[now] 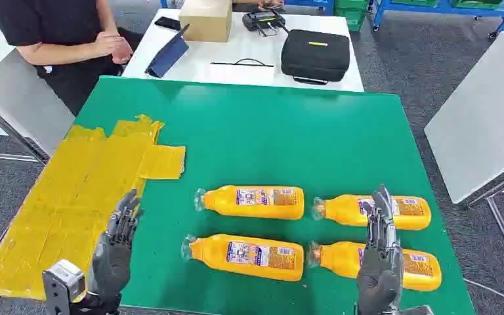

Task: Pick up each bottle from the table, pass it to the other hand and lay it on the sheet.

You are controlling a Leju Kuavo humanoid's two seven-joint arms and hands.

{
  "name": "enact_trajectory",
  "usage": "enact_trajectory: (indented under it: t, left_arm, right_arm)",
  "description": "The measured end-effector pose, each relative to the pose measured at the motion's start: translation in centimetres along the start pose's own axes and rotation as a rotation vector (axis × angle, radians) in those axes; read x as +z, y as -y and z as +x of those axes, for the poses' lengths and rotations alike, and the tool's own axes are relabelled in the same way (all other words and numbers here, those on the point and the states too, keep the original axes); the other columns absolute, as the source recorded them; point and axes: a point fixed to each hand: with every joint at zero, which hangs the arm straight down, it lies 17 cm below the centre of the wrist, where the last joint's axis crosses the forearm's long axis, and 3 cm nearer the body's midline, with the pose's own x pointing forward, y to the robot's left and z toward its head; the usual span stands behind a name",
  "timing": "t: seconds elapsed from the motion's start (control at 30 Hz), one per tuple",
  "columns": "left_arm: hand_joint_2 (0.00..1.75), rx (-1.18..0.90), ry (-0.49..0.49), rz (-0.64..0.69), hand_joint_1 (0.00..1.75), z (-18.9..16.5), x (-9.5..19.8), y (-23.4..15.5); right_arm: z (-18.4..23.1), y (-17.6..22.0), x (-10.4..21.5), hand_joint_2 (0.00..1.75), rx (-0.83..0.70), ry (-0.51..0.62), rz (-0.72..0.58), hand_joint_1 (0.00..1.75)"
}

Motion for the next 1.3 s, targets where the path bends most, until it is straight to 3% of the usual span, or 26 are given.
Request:
enact_trajectory:
  t: [0.13,0.3,0.33,0.53,0.63,0.87,1.3]
  left_arm:
    - [0.00,0.081,-0.015,-0.028,0.00,-0.9,-1.9,1.2]
    - [0.00,0.091,-0.004,-0.014,0.00,-1.5,-2.8,0.9]
    - [0.00,0.100,0.001,-0.010,0.00,-1.4,-2.8,0.8]
    - [0.00,0.109,-0.003,-0.007,0.00,-1.8,-2.4,0.2]
    - [0.00,0.121,-0.001,0.003,0.00,-1.8,-1.7,-0.6]
    - [0.00,0.125,0.004,0.010,0.00,-1.5,-1.0,-1.4]
    - [0.00,0.138,0.042,0.024,0.00,-0.1,-1.1,-2.8]
  right_arm:
    - [0.2,-0.3,-0.1,0.00,-0.111,-0.012,0.018,0.00]
    - [-0.6,-1.3,-0.2,0.00,-0.109,-0.024,0.077,0.00]
    - [-0.8,-1.6,-0.2,1.75,-0.094,-0.028,0.095,0.00]
    - [-2.4,-4.6,2.1,1.75,0.049,-0.060,0.360,0.00]
    - [-3.4,-4.2,4.2,1.75,0.271,-0.091,0.460,0.00]
    - [-5.0,-1.0,6.0,1.75,0.590,-0.177,0.516,0.00]
    - [-7.6,5.3,7.8,1.75,0.876,-0.322,0.573,0.00]
